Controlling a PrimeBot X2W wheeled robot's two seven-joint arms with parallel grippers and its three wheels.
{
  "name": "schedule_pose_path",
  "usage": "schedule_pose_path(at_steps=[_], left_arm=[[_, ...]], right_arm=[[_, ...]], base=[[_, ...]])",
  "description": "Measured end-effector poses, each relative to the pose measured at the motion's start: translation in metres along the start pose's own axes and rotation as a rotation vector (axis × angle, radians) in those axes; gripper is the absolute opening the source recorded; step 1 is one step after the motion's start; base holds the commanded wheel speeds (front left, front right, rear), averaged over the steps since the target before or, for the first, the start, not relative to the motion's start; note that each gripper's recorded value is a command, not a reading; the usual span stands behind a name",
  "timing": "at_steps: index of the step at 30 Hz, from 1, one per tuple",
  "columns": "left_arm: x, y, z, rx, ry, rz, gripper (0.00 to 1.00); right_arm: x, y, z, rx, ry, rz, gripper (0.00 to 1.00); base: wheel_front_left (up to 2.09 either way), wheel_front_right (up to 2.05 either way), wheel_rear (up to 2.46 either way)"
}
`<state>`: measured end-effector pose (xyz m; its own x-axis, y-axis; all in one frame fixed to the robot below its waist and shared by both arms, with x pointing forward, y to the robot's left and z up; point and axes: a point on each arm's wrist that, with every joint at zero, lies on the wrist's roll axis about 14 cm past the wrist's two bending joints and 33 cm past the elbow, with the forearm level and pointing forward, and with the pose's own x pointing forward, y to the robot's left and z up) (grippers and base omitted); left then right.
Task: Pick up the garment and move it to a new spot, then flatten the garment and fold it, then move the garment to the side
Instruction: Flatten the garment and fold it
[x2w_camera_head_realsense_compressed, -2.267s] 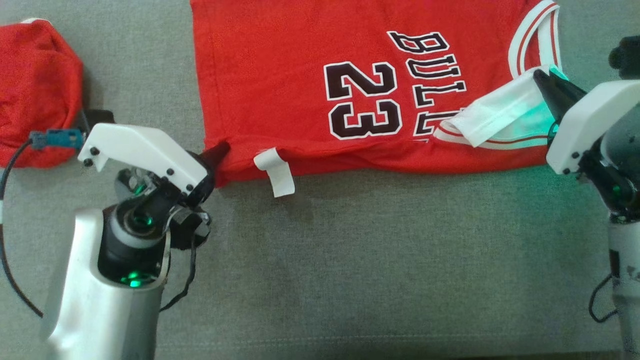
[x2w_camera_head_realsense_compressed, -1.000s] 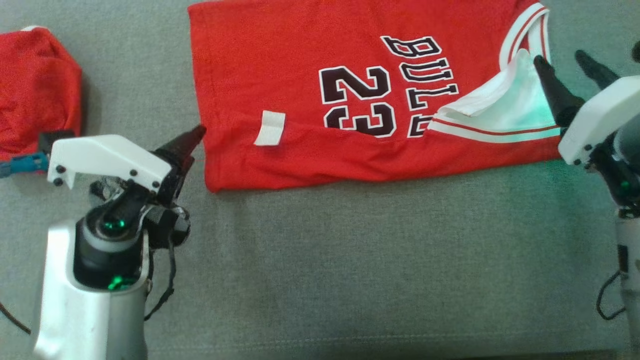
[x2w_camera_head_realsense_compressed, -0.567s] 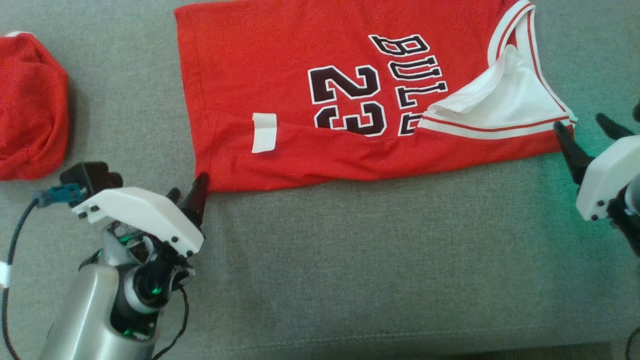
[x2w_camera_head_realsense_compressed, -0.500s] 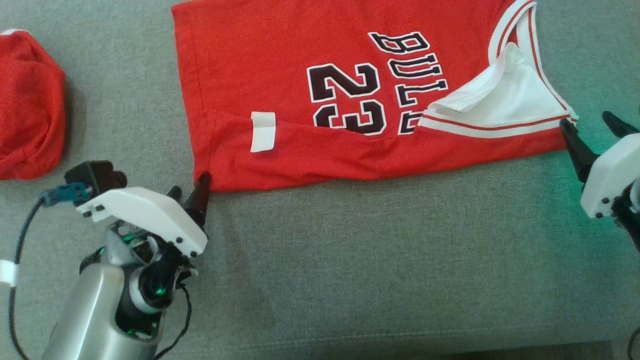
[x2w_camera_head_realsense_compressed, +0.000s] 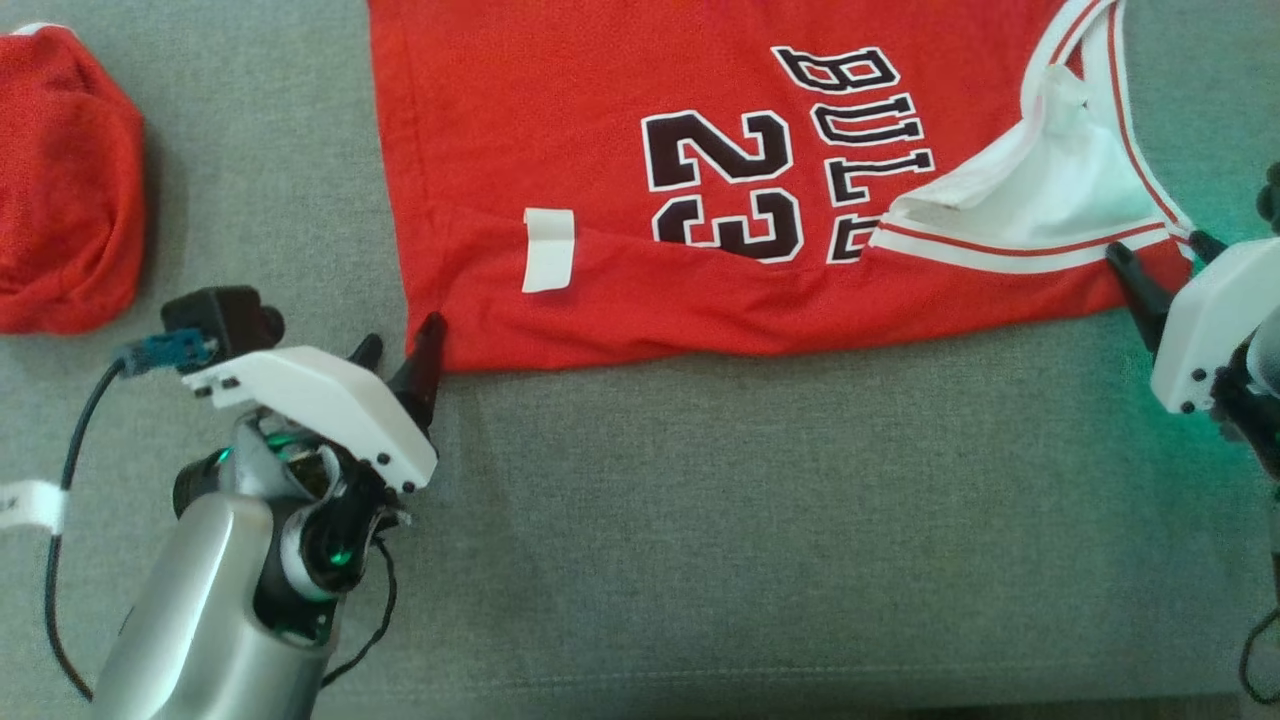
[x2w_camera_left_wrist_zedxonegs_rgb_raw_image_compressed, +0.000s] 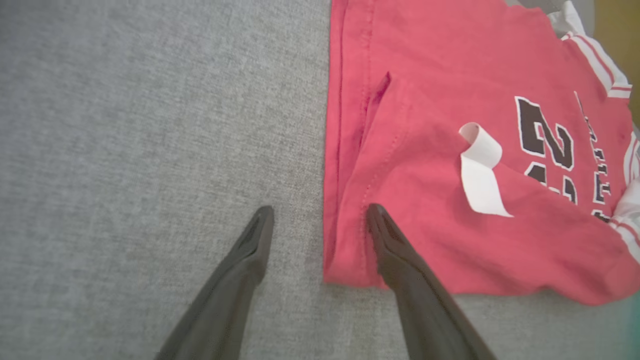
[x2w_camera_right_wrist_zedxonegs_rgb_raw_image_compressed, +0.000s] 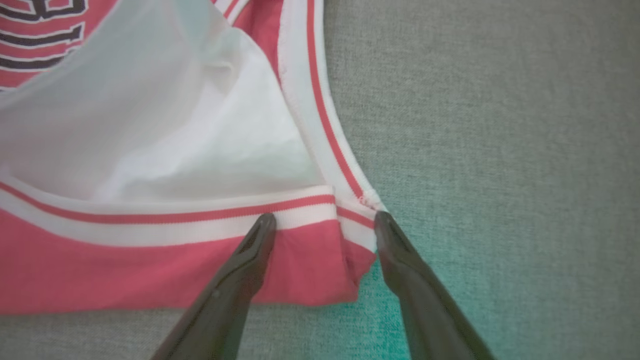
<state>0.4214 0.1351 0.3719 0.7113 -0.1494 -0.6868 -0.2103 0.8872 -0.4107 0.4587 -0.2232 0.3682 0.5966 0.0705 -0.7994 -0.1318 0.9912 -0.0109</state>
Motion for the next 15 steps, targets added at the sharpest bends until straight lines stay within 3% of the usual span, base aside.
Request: schedule_pose_path(at_steps=[15], left_arm=[[-0.0015,-0.0012,-0.0096,0.166,0.078,-0.023,1.0]], right_arm=[[-0.0046,0.0012,-0.0065,-0.038,0.078,0.012,1.0]], base=[[0.0,0.0,0.0]])
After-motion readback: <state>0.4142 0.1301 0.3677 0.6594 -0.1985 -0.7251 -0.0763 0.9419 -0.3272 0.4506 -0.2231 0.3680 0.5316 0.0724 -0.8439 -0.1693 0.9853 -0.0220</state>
